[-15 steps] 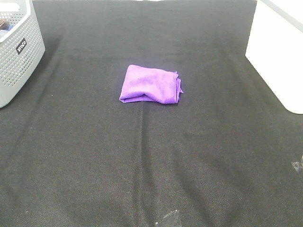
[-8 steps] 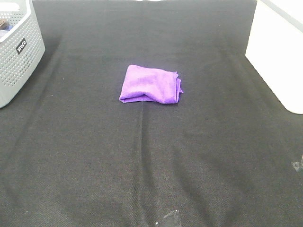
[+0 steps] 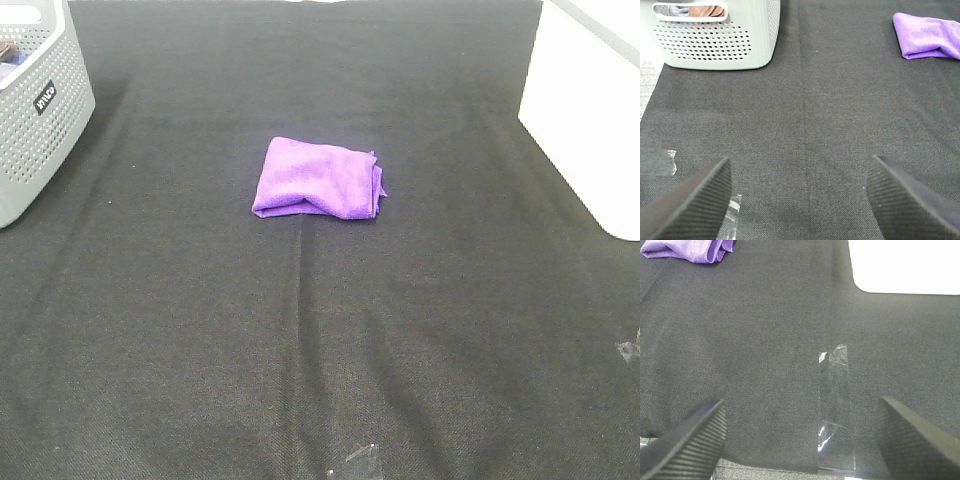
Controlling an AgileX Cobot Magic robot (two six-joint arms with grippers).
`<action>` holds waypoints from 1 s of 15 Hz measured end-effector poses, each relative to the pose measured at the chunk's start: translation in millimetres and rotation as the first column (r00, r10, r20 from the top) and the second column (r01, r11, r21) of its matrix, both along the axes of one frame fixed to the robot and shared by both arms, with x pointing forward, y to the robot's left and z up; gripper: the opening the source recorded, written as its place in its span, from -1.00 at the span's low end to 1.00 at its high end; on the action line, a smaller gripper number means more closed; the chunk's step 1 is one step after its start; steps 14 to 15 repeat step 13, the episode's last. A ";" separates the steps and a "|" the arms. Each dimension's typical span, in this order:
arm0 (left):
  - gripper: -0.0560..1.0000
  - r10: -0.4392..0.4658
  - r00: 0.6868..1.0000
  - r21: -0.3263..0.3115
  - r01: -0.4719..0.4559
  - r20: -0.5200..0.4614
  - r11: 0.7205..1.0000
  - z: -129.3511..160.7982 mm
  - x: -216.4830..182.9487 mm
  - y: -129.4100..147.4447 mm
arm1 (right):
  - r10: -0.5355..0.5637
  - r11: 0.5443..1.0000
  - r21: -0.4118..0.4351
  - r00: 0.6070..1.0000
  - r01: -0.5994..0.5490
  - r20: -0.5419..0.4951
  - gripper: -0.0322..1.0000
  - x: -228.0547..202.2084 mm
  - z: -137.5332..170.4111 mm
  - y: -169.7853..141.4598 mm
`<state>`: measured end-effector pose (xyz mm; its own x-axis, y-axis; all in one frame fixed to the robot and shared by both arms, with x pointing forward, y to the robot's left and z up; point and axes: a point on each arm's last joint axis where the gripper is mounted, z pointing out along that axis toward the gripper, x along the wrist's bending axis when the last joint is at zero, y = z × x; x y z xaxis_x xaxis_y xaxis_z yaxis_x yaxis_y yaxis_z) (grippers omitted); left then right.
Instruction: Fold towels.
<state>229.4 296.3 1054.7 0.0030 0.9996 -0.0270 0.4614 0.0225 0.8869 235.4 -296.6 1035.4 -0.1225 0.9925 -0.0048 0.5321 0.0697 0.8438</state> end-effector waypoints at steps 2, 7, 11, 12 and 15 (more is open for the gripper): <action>0.45 0.000 1.000 0.000 0.000 0.000 1.000 0.0 0.0 0.0 | 0.001 1.000 0.001 1.000 -0.001 0.000 0.58 0.0 0.0 0.1; 0.45 0.000 1.000 0.000 0.000 0.000 1.000 0.0 0.0 0.0 | 0.002 1.000 0.003 1.000 -0.002 0.000 0.58 0.0 0.0 0.2; 0.45 0.000 1.000 0.000 0.000 0.000 1.000 0.0 0.0 0.0 | 0.002 1.000 0.003 1.000 -0.002 0.000 0.58 0.0 0.0 0.3; 0.45 0.000 1.000 0.000 0.000 0.000 1.000 0.0 0.0 0.0 | 0.002 1.000 0.003 1.000 -0.002 0.000 0.58 0.0 0.0 0.3; 0.45 0.000 1.000 0.000 0.000 0.000 1.000 0.0 0.0 0.0 | 0.002 1.000 0.003 1.000 -0.002 0.000 0.58 0.0 0.0 0.3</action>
